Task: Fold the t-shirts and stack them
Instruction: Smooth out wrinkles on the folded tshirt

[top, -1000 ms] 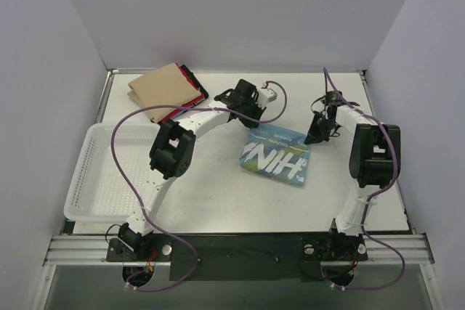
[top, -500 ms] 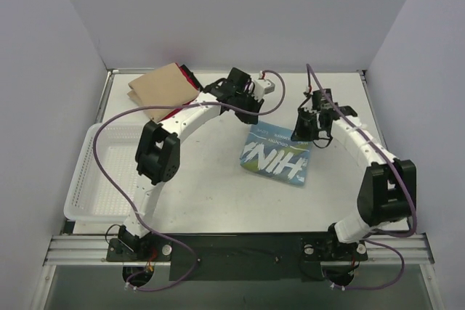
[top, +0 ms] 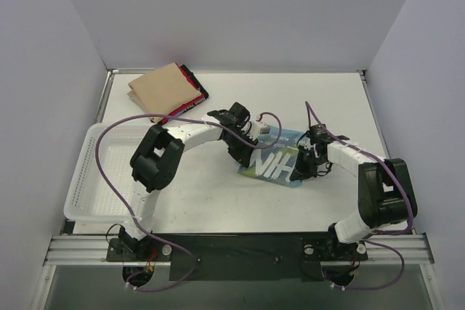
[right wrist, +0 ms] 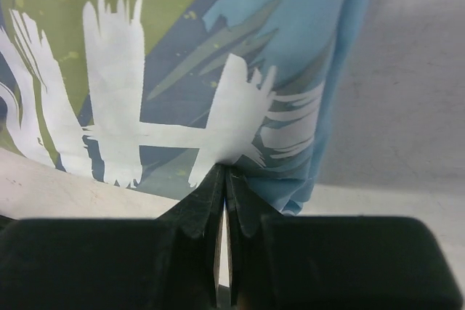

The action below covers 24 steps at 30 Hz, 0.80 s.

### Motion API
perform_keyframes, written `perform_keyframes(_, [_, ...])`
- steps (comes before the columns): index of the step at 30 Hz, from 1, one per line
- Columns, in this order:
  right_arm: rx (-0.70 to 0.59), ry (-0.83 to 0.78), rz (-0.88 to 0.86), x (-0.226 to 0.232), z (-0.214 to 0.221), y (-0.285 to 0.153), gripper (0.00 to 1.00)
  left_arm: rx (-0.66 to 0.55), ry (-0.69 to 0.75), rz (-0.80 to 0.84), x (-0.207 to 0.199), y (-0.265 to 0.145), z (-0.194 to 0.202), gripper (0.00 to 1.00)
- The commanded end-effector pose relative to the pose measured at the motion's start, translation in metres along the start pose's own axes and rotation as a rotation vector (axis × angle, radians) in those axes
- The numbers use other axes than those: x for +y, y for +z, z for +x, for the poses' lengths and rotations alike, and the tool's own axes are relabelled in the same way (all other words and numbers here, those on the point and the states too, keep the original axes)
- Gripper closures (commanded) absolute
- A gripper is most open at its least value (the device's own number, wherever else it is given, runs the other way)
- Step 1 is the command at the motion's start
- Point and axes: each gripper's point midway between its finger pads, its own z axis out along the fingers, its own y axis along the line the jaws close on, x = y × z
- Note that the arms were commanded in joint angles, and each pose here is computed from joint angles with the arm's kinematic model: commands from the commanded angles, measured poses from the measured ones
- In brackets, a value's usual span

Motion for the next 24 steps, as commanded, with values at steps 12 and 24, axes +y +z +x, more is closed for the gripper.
perform_keyframes(12, [-0.042,0.012,0.099,-0.027,-0.010,-0.046,1.00,-0.064,0.118,-0.125,0.008,-0.071,-0.013,0.76])
perform_keyframes(24, [-0.148,0.098,0.007,-0.028,-0.091,-0.055,0.43,-0.404,-0.381,-0.035,0.028,-0.067,-0.098,0.19])
